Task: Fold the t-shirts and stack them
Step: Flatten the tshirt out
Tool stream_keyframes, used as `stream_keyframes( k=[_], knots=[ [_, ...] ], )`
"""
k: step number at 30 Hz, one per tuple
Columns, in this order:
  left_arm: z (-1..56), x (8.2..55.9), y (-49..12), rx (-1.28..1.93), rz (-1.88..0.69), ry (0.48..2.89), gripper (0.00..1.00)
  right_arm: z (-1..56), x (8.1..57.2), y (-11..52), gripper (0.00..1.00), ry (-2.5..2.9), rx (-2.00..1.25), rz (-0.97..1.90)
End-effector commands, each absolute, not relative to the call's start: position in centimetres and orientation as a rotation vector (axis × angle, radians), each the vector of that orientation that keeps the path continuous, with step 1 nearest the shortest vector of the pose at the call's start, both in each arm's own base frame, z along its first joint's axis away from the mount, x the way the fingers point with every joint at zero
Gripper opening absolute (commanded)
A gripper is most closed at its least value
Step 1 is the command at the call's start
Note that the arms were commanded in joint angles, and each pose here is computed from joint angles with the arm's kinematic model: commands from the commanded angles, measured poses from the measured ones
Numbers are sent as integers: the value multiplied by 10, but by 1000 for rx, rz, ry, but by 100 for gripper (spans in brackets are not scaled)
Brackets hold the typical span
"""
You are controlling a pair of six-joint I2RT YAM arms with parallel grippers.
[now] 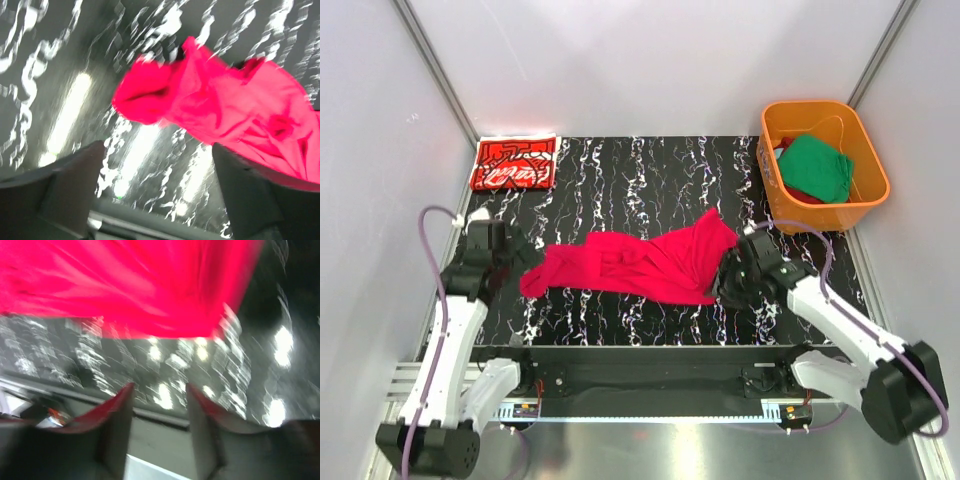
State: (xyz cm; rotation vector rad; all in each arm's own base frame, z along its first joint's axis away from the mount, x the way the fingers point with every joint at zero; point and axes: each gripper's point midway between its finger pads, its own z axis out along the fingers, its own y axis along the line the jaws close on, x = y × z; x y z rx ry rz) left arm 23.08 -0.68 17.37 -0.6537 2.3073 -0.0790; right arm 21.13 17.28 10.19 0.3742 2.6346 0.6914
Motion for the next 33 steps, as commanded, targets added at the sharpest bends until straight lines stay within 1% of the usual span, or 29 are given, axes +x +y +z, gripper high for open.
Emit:
stream_keyframes(
  k=[1, 2, 3, 4, 5, 6, 7, 8, 9, 10, 11, 12, 13, 14, 15, 16, 19, 22, 25, 26, 28, 29, 31, 32, 33],
  knots=[
    [195, 223, 1, -748, -119, 2131, 99, 131, 213, 166, 60, 2492, 469, 733],
    [198, 225, -4, -729, -160, 2102, 99, 135, 218, 160, 64, 2464, 419, 678],
    [195, 229, -13, -702, -216, 2121, 99, 141, 231, 151, 69, 2418, 408, 601],
    [197, 235, -18, -686, -249, 2119, 98, 154, 249, 150, 70, 2382, 383, 553],
    [187, 244, -25, -669, -267, 2178, 97, 157, 260, 146, 74, 2375, 330, 483],
    [187, 251, -38, -622, -342, 2214, 96, 160, 274, 138, 79, 2358, 326, 401],
    [188, 262, -48, -564, -389, 2230, 94, 161, 293, 141, 80, 2376, 317, 354],
    [169, 272, -59, -529, -409, 2331, 90, 159, 304, 139, 80, 2389, 304, 320],
    [179, 282, -71, -464, -452, 2341, 86, 157, 313, 139, 79, 2408, 314, 346],
    [173, 288, -74, -410, -423, 2390, 83, 152, 329, 147, 78, 2423, 305, 374],
    [171, 292, -87, -337, -417, 2419, 81, 149, 334, 153, 75, 2433, 296, 409],
    [155, 299, -93, -307, -384, 2480, 75, 138, 337, 164, 71, 2475, 276, 460],
    [159, 306, -101, -256, -383, 2479, 75, 138, 343, 173, 66, 2470, 267, 505],
    [154, 307, -116, -197, -397, 2502, 75, 133, 344, 179, 65, 2484, 278, 536],
    [138, 310, -124, -170, -393, 2551, 77, 123, 345, 183, 65, 2512, 276, 554],
    [136, 314, -131, -157, -400, 2556, 80, 118, 348, 183, 65, 2512, 285, 548],
    [116, 321, -145, -112, -365, 2588, 88, 101, 354, 174, 67, 2522, 297, 456],
    [98, 323, -152, -63, -295, 2639, 86, 91, 359, 167, 70, 2561, 290, 407],
    [81, 322, -156, -44, -240, 2667, 84, 94, 361, 169, 69, 2553, 285, 428],
    [69, 319, -155, -47, -220, 2698, 80, 96, 361, 170, 69, 2549, 288, 440],
    [59, 319, -154, -67, -202, 2709, 74, 97, 358, 173, 69, 2551, 292, 467],
    [56, 320, -154, -73, -201, 2712, 67, 98, 358, 174, 68, 2550, 292, 474],
    [52, 321, -155, -86, -206, 2708, 61, 97, 355, 173, 69, 2552, 291, 476],
    [50, 322, -155, -87, -202, 2710, 56, 95, 354, 172, 69, 2556, 293, 466],
    [50, 324, -156, -94, -200, 2708, 54, 92, 352, 170, 69, 2561, 295, 458]
  ],
)
